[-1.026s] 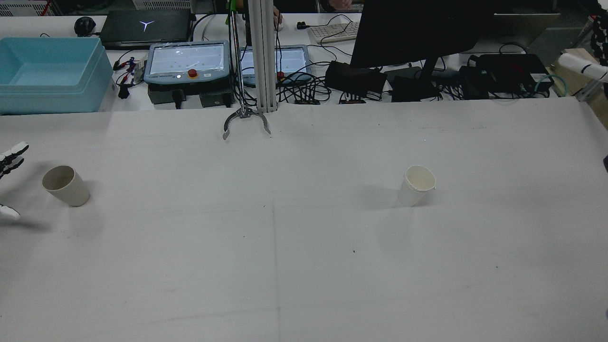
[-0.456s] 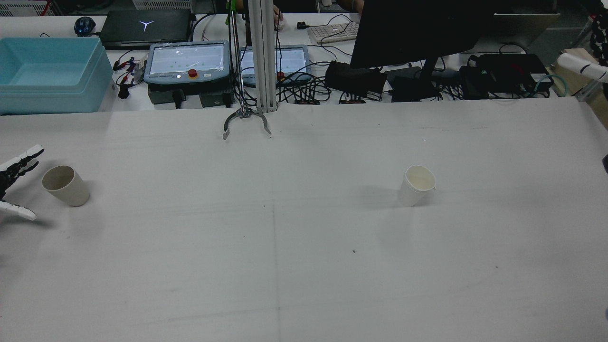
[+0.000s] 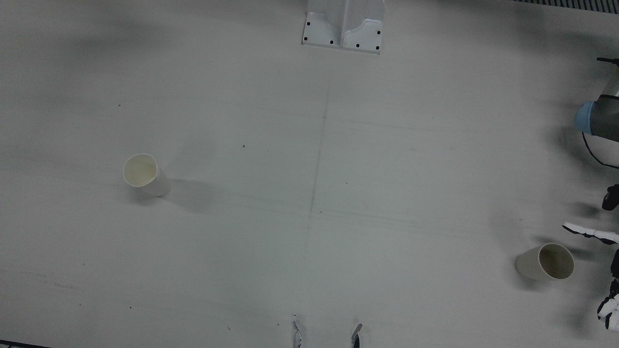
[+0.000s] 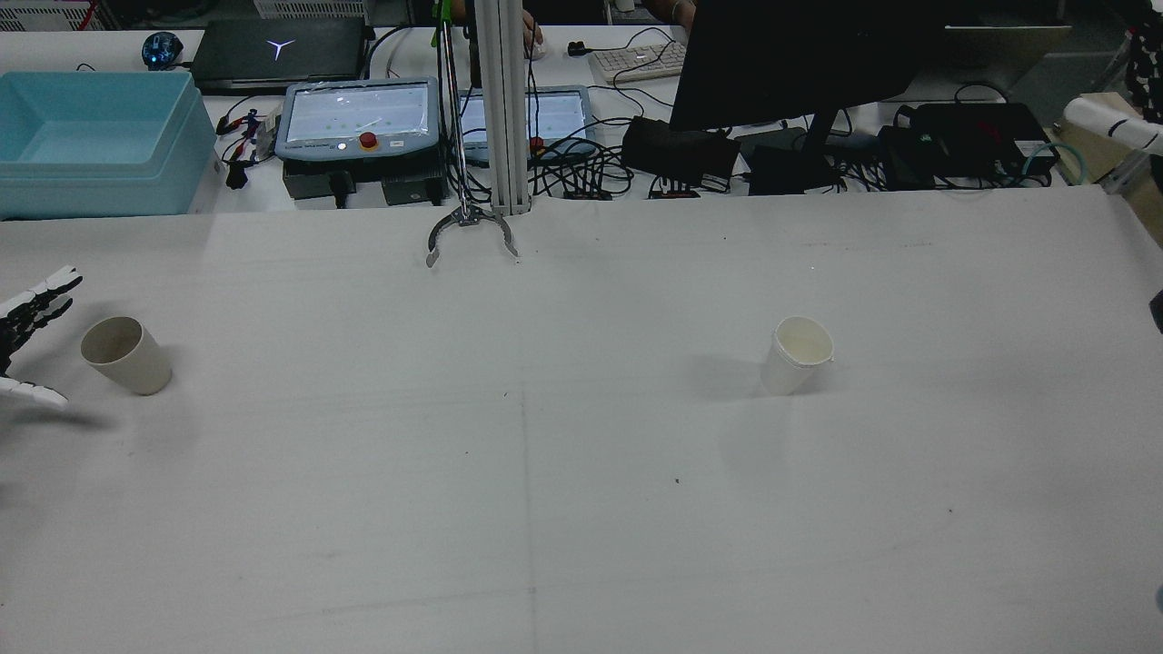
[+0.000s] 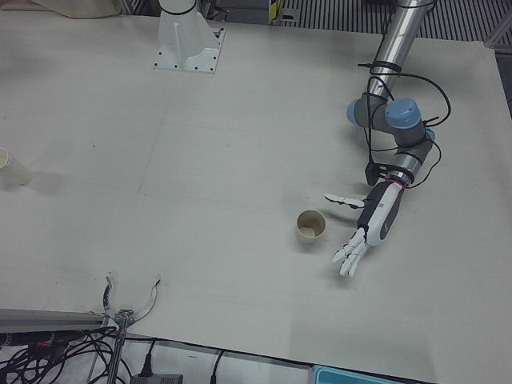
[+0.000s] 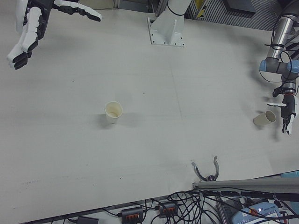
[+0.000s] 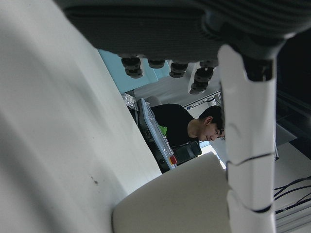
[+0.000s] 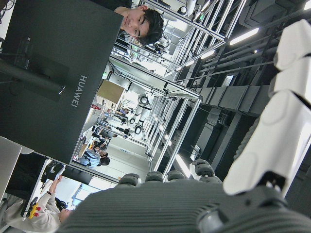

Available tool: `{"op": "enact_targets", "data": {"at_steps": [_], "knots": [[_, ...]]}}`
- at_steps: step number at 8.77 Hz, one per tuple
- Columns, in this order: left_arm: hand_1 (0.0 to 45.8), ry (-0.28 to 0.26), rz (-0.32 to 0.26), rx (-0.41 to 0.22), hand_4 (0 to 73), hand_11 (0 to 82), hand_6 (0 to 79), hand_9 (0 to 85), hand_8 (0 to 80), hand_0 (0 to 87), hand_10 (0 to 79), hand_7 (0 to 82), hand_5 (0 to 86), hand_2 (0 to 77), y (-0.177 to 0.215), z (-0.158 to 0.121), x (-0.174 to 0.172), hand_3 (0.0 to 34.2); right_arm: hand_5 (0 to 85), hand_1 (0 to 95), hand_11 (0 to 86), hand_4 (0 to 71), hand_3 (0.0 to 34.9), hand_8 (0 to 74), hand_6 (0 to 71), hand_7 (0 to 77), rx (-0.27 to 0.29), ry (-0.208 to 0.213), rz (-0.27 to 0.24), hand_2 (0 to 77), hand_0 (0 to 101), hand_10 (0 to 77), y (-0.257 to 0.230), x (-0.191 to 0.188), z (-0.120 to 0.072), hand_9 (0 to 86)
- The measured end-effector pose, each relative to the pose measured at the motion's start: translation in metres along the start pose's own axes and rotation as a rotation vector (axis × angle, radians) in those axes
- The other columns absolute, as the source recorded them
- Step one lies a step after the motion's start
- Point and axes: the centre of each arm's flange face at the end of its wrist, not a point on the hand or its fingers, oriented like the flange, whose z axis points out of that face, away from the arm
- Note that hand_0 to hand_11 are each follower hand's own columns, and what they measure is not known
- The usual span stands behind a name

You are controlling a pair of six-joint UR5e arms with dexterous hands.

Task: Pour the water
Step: 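Move the left hand to the side of the beige paper cup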

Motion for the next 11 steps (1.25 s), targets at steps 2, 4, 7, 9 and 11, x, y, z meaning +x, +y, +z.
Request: {"op": "enact_targets", "data": {"at_steps": [2,4,7,9,11], "knots": [[21.8,0.006,0.002,0.01,14.7,8.2,2.2,1.6,0.0,62.2,3.8,6.0,7.6,1.6,-0.001,0.0,0.0,0.0,0.5,12.5,1.1,0.0,0.0,0.5,0.5,1.1,-0.004,-0.002,0.003,15.3,44,0.5,0.002,0.0,0.001,0.5],[21.8,0.001,0.003,0.01,14.7,8.2,2.2,1.6,0.0,62.3,3.3,6.0,8.2,1.6,0.0,0.0,-0.004,0.0,0.0,12.5,1.1,4.9,0.0,0.5,0.5,1.1,-0.009,-0.004,0.004,15.3,44,0.5,0.005,0.001,0.003,0.5],[21.8,-0.029,0.001,0.001,14.7,8.2,2.2,1.6,0.0,62.3,3.8,6.0,8.2,1.6,0.005,0.001,-0.022,0.0,0.5,12.5,1.1,4.4,0.0,0.5,0.5,1.1,-0.009,-0.004,0.003,15.3,44,0.5,0.005,0.001,0.004,0.5],[21.3,-0.031,-0.001,-0.004,14.7,8.2,2.2,1.6,0.0,62.2,3.8,6.0,8.2,1.6,0.01,0.007,-0.027,0.0,0.5,12.5,1.1,4.4,0.0,0.5,0.5,1.1,-0.008,-0.004,0.001,15.3,44,0.5,0.005,0.002,0.004,1.1],[21.3,-0.029,-0.003,-0.005,14.7,8.2,2.2,1.6,0.0,62.1,3.8,6.0,9.3,1.6,0.012,0.011,-0.027,0.0,0.5,12.5,1.1,4.4,0.0,0.5,0.5,1.1,-0.007,-0.003,0.001,15.3,44,0.5,0.004,0.002,0.005,0.5]]}}
